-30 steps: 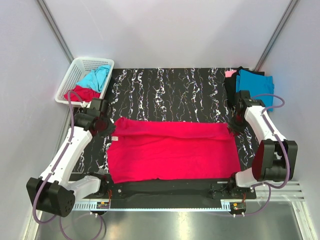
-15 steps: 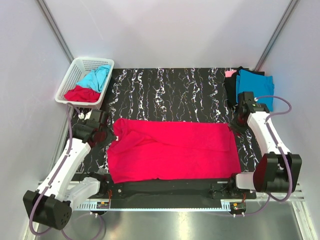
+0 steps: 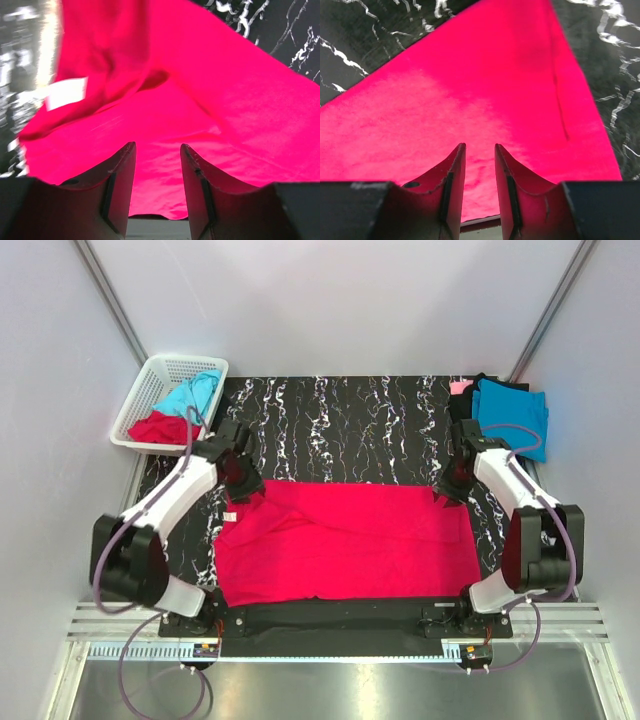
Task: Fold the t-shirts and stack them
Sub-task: Fold the tshirt
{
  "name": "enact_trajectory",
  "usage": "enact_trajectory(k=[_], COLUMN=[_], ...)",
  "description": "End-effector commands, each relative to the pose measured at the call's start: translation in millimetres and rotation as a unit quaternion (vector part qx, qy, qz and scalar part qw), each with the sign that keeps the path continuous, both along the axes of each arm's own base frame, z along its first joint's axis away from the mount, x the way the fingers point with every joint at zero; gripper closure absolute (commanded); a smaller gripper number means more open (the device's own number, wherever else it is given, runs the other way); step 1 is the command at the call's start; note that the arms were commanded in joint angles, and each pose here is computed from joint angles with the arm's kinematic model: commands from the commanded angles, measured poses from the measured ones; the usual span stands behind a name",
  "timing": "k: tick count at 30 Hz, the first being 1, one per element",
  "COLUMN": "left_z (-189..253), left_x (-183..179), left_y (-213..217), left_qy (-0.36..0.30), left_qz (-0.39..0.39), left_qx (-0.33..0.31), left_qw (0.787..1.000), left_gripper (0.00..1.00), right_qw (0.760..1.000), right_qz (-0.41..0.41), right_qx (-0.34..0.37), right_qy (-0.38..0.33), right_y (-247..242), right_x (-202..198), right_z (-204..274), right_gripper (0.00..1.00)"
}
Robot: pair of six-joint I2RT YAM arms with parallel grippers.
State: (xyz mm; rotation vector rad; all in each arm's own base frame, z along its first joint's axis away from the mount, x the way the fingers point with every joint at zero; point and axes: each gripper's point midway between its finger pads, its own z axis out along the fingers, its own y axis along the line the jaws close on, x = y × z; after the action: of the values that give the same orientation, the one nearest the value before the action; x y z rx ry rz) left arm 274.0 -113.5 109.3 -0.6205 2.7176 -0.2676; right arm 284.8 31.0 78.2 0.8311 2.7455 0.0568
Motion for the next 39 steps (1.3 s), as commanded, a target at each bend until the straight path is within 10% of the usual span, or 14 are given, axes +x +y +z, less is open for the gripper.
enact_trajectory(k=[1,25,39], left_z=[2,-47,-64], left_x=[28,90,66], left_y=[-32,5,58], left_qy=[-0.014,0.021,0.075], left_qz=[-0.045,0.012,0.049], left_qx=[-0.033,0.097,0.188], left_qw=[0.998,0.995,0.978], left_gripper=[0.55,0.59,0.60], right_qw=[0.999,0.989,0.989], right_qz=[0.037,0.123,0.119], right_qx=[0.014,0.082,0.076], right_qy=[-0.019,0.016,0.042], right_y=[14,55,58], right_x=[20,29,25], right_z=[3,-44,-59], right_gripper=[0.64,0.66,0.68])
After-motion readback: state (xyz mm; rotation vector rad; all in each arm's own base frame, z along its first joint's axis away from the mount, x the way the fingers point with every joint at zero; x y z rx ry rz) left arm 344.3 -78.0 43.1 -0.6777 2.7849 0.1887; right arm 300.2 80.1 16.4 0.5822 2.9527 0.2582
